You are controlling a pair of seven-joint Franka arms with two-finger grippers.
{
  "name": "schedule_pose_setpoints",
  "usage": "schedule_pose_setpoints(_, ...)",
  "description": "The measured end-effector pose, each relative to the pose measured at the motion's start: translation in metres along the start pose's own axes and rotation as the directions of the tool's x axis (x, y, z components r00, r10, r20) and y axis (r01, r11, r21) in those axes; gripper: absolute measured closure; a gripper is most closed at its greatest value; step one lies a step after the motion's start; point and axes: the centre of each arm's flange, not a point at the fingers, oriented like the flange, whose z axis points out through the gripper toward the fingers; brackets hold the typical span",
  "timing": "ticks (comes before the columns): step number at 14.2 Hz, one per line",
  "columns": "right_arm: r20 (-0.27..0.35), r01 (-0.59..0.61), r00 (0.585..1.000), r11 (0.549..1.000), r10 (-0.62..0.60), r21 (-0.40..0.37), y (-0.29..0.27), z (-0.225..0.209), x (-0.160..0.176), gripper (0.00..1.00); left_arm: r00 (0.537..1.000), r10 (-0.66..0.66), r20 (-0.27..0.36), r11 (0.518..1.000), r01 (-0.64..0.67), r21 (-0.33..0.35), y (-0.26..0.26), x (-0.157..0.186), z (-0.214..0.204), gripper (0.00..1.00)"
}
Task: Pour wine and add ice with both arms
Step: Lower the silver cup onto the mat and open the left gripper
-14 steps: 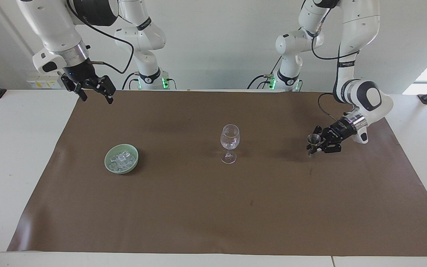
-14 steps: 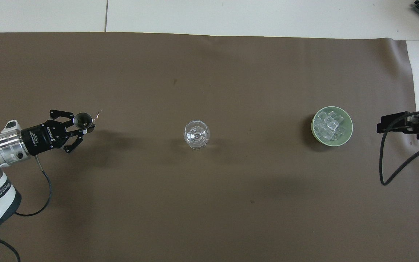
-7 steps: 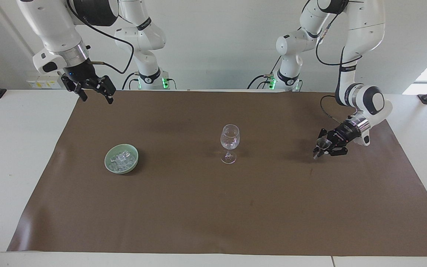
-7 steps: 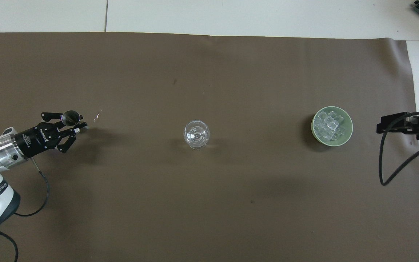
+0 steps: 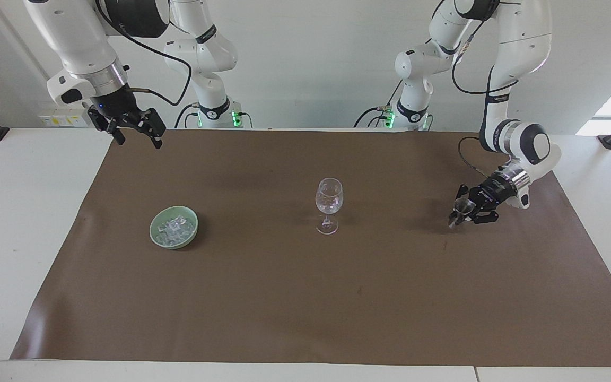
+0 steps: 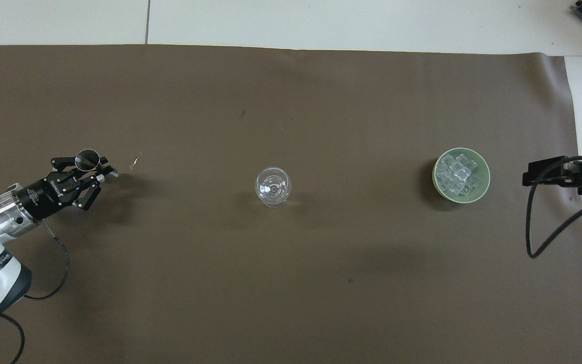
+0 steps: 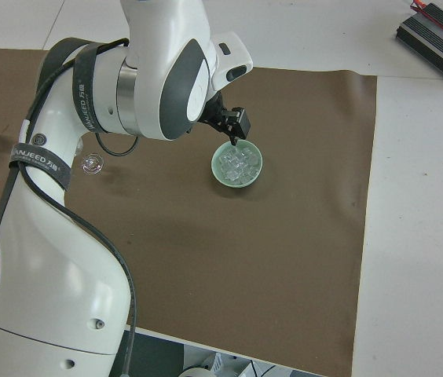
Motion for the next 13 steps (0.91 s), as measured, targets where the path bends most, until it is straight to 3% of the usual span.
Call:
schedule_pose_setpoints(11,0.0,0.0,1.0,1.0,0.0,0.0,0.0,0.0,0.0,0.0,0.998,-0.059,-0.005,0.998,0.059,0.0,-0.008,0.026,0.002,0.78)
schedule_pose_setpoints(13,0.0,0.0,1.0,1.0,0.0,0.0,0.0,0.0,0.0,0.0,0.998,-0.059,-0.003,0.998,0.059,0.0,-0.008,0.025,0.002,0.65)
